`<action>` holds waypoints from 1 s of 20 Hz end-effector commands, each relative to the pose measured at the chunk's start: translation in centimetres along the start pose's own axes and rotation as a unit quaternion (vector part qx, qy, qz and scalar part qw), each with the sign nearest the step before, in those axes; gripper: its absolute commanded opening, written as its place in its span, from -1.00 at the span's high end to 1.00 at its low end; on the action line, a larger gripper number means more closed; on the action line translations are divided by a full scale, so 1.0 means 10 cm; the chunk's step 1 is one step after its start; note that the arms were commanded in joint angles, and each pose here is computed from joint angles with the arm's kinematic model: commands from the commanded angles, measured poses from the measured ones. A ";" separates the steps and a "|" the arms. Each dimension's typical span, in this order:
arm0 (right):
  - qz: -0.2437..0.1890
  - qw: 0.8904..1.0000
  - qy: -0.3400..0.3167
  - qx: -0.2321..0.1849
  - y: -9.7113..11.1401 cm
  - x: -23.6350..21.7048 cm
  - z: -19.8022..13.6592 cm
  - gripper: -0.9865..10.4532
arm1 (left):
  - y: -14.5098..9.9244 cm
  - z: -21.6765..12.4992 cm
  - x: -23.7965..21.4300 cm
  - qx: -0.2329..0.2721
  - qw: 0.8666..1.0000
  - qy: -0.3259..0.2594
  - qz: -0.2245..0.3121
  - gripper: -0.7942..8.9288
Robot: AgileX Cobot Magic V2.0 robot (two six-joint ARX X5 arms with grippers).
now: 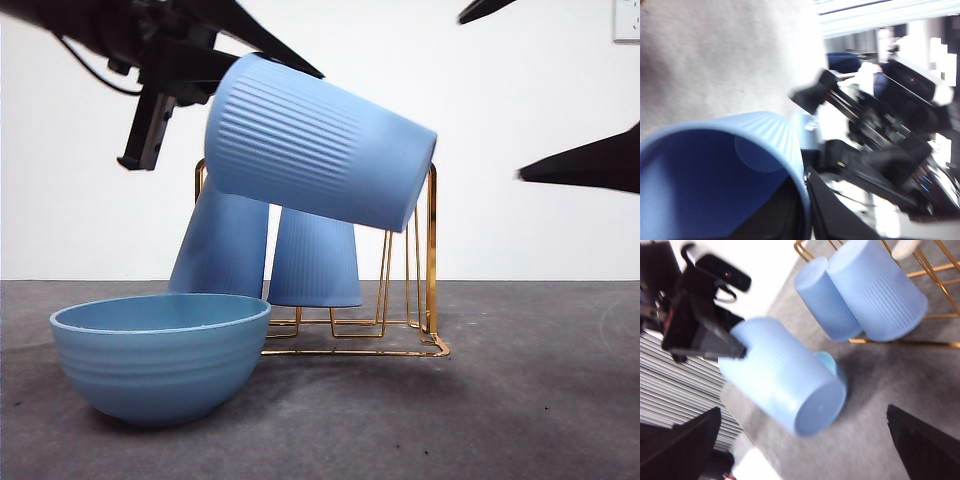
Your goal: Right arm lift cup from the cupboard, then place it on the right of the bowl
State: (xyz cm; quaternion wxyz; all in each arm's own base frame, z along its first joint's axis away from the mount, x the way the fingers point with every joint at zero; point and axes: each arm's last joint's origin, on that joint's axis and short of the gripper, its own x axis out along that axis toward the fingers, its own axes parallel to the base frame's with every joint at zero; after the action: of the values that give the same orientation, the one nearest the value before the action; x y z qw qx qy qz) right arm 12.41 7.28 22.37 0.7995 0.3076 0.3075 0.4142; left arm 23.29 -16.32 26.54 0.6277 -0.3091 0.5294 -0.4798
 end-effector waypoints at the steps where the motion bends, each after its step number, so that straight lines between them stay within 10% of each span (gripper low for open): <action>1: -0.025 0.999 0.013 -0.032 0.08 -0.11 -0.02 -0.13 | -0.09 0.05 0.11 0.032 0.999 0.006 0.038 0.82; 10: -0.165 0.983 0.015 -0.074 0.37 -0.59 -0.11 -0.13 | -0.42 0.15 0.50 0.108 0.975 0.061 0.185 0.82; 20: -0.181 0.978 -0.031 -0.102 0.73 -0.92 -0.02 -0.13 | -0.53 0.15 1.18 0.214 0.909 0.138 0.331 0.82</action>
State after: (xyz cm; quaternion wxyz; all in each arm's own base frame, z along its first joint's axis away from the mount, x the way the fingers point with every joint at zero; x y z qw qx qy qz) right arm 4.50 2.86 29.63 0.8954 0.1847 0.2964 0.2764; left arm 22.92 -28.67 27.26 0.7218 0.0762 0.5803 -0.3693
